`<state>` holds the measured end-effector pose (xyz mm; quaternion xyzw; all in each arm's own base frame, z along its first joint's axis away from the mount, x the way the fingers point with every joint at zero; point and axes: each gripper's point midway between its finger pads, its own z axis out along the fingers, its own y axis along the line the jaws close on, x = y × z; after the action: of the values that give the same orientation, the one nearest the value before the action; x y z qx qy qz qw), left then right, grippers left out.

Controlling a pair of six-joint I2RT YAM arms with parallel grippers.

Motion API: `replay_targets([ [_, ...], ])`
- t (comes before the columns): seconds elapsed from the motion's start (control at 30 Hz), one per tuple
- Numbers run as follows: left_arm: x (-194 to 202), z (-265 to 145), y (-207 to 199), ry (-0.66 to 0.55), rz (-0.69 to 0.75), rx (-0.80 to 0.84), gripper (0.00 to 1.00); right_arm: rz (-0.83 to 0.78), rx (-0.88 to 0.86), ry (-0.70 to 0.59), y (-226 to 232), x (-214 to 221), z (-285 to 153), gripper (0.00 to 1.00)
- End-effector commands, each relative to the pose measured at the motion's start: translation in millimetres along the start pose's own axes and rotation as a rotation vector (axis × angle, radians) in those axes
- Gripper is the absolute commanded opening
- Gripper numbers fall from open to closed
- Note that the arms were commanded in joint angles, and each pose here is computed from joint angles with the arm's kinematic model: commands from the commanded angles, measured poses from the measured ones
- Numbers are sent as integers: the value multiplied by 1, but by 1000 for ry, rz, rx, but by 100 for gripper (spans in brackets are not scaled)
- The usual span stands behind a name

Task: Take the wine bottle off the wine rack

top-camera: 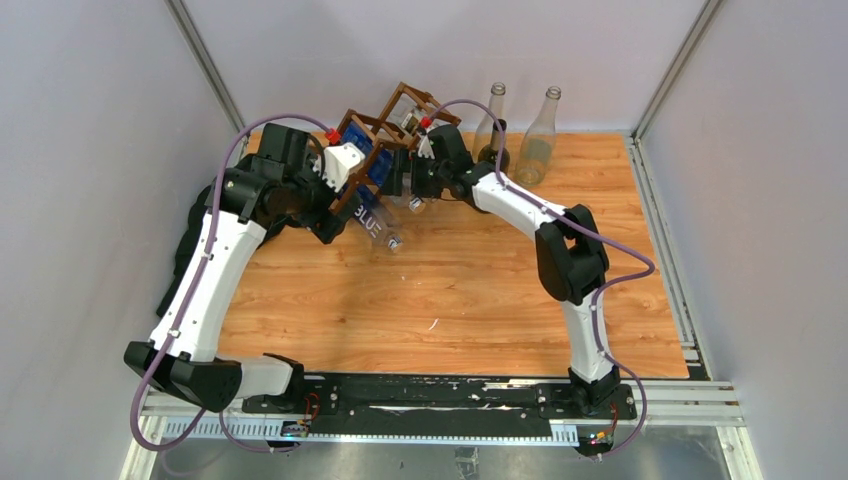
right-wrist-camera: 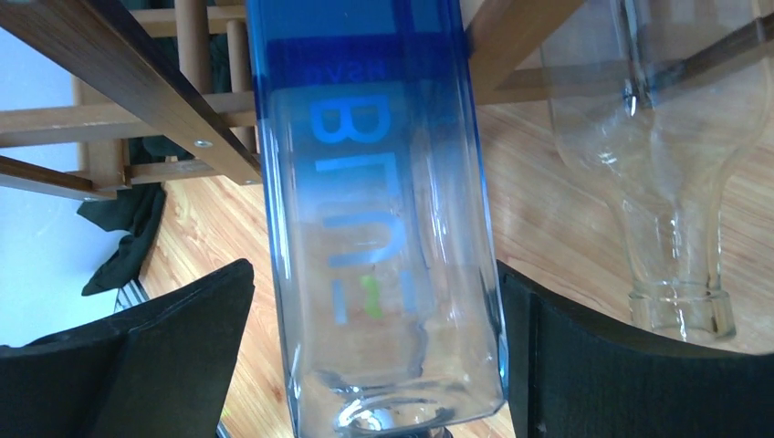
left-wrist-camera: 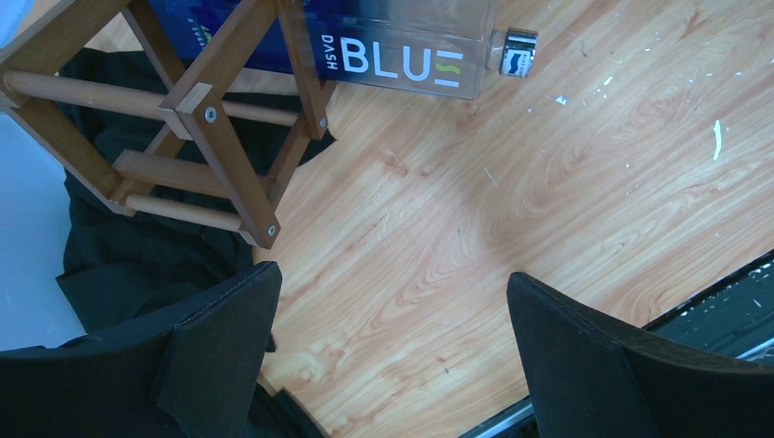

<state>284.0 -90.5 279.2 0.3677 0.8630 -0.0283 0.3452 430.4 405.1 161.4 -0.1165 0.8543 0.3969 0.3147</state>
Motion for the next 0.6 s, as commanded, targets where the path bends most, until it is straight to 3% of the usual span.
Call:
replay_targets([
  [0.0, 4, -6, 0, -4, 9, -5, 100, 16, -61, -27, 19, -9, 10, 97],
  [0.33, 4, -6, -1, -6, 16, -4, 100, 42, -72, -9, 19, 1, 21, 82],
  [0.57, 5, -6, -1, -6, 19, -1, 100, 29, -105, -32, 31, 2, 13, 61],
])
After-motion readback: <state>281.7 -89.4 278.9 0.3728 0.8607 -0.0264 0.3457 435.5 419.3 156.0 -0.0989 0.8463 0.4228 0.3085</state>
